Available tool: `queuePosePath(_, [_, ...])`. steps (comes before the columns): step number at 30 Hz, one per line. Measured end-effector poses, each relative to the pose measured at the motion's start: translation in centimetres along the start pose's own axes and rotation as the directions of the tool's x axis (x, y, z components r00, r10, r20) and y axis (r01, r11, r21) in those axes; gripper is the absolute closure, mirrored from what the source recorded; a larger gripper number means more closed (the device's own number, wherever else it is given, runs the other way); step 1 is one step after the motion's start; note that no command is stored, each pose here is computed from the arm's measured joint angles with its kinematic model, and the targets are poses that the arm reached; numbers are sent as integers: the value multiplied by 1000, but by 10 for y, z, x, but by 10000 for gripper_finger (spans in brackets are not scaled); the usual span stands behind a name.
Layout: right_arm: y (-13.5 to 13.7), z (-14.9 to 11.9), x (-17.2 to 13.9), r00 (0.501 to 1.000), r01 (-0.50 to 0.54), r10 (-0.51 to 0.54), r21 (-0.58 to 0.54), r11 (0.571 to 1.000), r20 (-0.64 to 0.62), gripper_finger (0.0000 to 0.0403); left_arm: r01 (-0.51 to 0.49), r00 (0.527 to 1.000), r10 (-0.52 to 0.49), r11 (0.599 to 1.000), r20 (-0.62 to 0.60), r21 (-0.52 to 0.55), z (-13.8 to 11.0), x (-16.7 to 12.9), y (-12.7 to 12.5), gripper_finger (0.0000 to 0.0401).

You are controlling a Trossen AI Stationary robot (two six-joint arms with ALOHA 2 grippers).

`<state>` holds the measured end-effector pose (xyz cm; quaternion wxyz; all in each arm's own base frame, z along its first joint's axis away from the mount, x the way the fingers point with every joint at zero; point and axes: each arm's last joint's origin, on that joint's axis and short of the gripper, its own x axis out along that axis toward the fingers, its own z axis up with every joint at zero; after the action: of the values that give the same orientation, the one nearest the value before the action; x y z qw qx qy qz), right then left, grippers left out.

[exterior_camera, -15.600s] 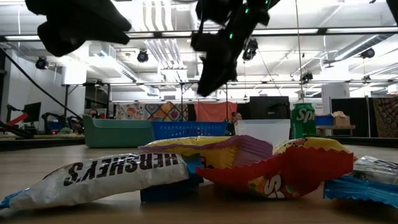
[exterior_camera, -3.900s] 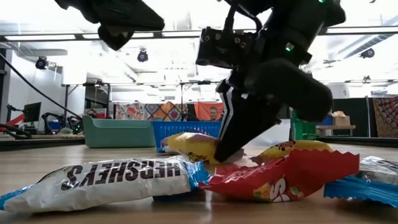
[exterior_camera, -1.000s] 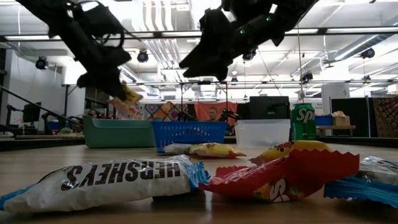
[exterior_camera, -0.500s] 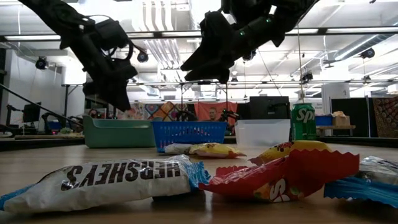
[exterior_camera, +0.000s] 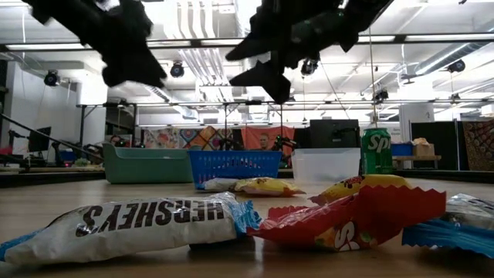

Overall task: Sort candy
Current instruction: Put the skittles candy into the blue basket

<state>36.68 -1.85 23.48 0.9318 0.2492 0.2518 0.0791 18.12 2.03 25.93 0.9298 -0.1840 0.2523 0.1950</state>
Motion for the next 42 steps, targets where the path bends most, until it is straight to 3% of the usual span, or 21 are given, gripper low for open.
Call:
queuePosePath(4, [18,-12,6,996,-52,60,112,992,-67,202,13,998,-18,997,62,77,-18,-17,-36,283])
queuePosePath(7, [29,-25,12,989,-28,57,201,979,-139,202,21,994,-36,990,105,138,-33,-30,-57,283])
queuePosePath(12, [41,-49,14,961,152,-59,337,929,-270,202,-6,983,-32,979,181,206,-54,-46,-79,283])
queuePosePath(15, [46,-62,11,908,278,-105,397,875,-405,202,-8,980,-40,972,196,236,-61,-49,-86,283])
queuePosePath(19, [58,-76,0,787,476,-181,392,787,-590,202,-10,980,-40,969,197,246,-65,-46,-92,283])
queuePosePath(23, [69,-87,-18,599,658,-254,286,696,-760,202,-33,982,-21,960,186,278,-70,-39,-95,283])
queuePosePath(26, [74,-97,-32,453,771,-290,207,602,-843,202,-54,983,-2,954,185,295,-73,-35,-97,283])
queuePosePath(28, [77,-103,-36,407,799,-298,179,574,-864,202,-60,984,5,951,180,303,-75,-33,-99,283])
queuePosePath(31, [83,-111,-37,380,807,-269,175,565,-885,202,-66,984,10,948,176,311,-77,-31,-99,283])
queuePosePath(42, [113,-140,-28,424,819,-195,283,499,-884,202,-127,974,50,930,222,345,-75,-31,-98,283])
